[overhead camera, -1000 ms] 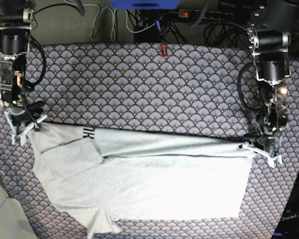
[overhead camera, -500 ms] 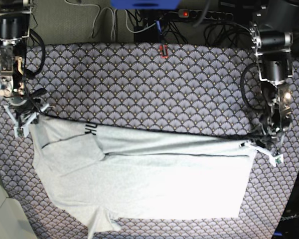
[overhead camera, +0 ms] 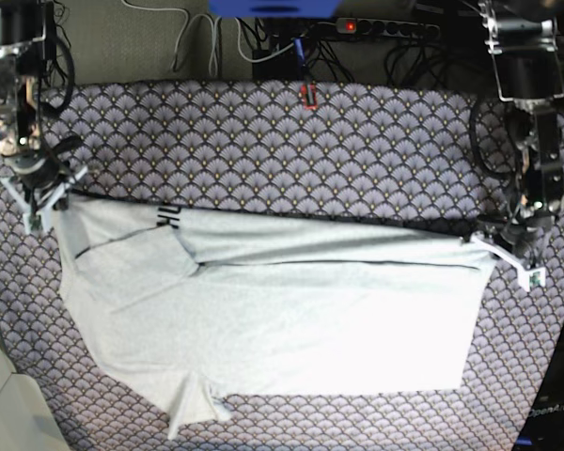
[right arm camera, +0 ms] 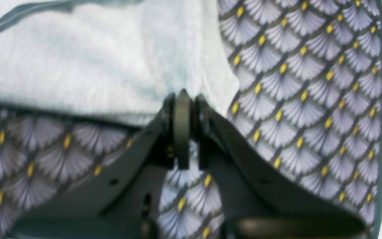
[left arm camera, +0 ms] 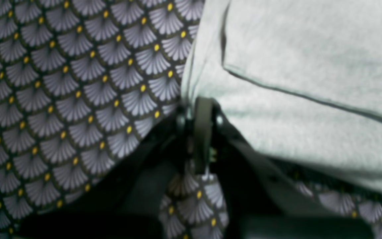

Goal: Fold the T-shirt properly
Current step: 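Drag the folded shirt toward the arms with both grippers, then release the shirt and move both grippers to its opposite long edge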

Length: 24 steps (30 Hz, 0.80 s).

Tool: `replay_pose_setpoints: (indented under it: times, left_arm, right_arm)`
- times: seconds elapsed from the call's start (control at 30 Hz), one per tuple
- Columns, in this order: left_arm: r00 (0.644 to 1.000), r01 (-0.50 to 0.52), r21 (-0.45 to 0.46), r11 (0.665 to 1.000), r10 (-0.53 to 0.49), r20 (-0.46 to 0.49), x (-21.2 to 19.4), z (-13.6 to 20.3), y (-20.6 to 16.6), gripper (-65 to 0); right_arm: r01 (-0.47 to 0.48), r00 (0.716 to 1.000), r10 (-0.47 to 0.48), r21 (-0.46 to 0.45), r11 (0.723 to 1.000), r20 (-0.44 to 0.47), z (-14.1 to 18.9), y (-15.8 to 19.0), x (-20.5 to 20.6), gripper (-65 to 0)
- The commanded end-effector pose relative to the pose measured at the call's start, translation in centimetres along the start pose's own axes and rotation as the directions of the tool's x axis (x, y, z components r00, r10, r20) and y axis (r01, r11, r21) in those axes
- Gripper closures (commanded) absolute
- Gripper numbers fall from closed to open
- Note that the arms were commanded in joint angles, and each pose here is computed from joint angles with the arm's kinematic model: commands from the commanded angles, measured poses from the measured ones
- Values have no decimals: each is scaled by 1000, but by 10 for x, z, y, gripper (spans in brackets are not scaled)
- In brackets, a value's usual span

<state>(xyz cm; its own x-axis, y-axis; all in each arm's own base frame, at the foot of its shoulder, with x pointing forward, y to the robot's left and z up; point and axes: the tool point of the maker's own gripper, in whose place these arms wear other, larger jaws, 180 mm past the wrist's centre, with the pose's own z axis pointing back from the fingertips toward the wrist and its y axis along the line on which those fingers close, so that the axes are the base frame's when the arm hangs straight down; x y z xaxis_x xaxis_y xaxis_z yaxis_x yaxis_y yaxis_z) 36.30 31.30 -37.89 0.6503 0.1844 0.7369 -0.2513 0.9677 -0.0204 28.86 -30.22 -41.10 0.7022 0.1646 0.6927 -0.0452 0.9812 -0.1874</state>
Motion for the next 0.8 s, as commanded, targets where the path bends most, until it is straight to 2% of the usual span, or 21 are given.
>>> replay_pose_setpoints:
  times: [0.0, 0.1, 0.37, 0.5, 0.77]
  left_arm:
    - [999, 1, 52, 999, -3, 52, 19, 9, 22, -2]
    - [999, -10, 75, 997, 7, 40, 11, 21, 34, -2]
    - [999, 31, 101, 994, -32, 10, -15, 53, 46, -2]
    - [999, 47, 114, 992, -45, -14, -31, 63, 52, -2]
    - [993, 75, 132, 988, -62, -101, -75, 78, 64, -2]
  right_arm:
    - [-24, 999, 24, -16, 1000, 44, 7, -7, 14, 0]
    - [-41, 998, 41, 0, 999, 49, 21, 1, 8, 0]
    - [-27, 1000, 27, -36, 999, 7, 52, -11, -25, 0]
    - [-46, 998, 47, 29, 999, -29, 64, 2, -46, 0]
    - [-25, 996, 30, 65, 998, -86, 80, 8, -78, 0]
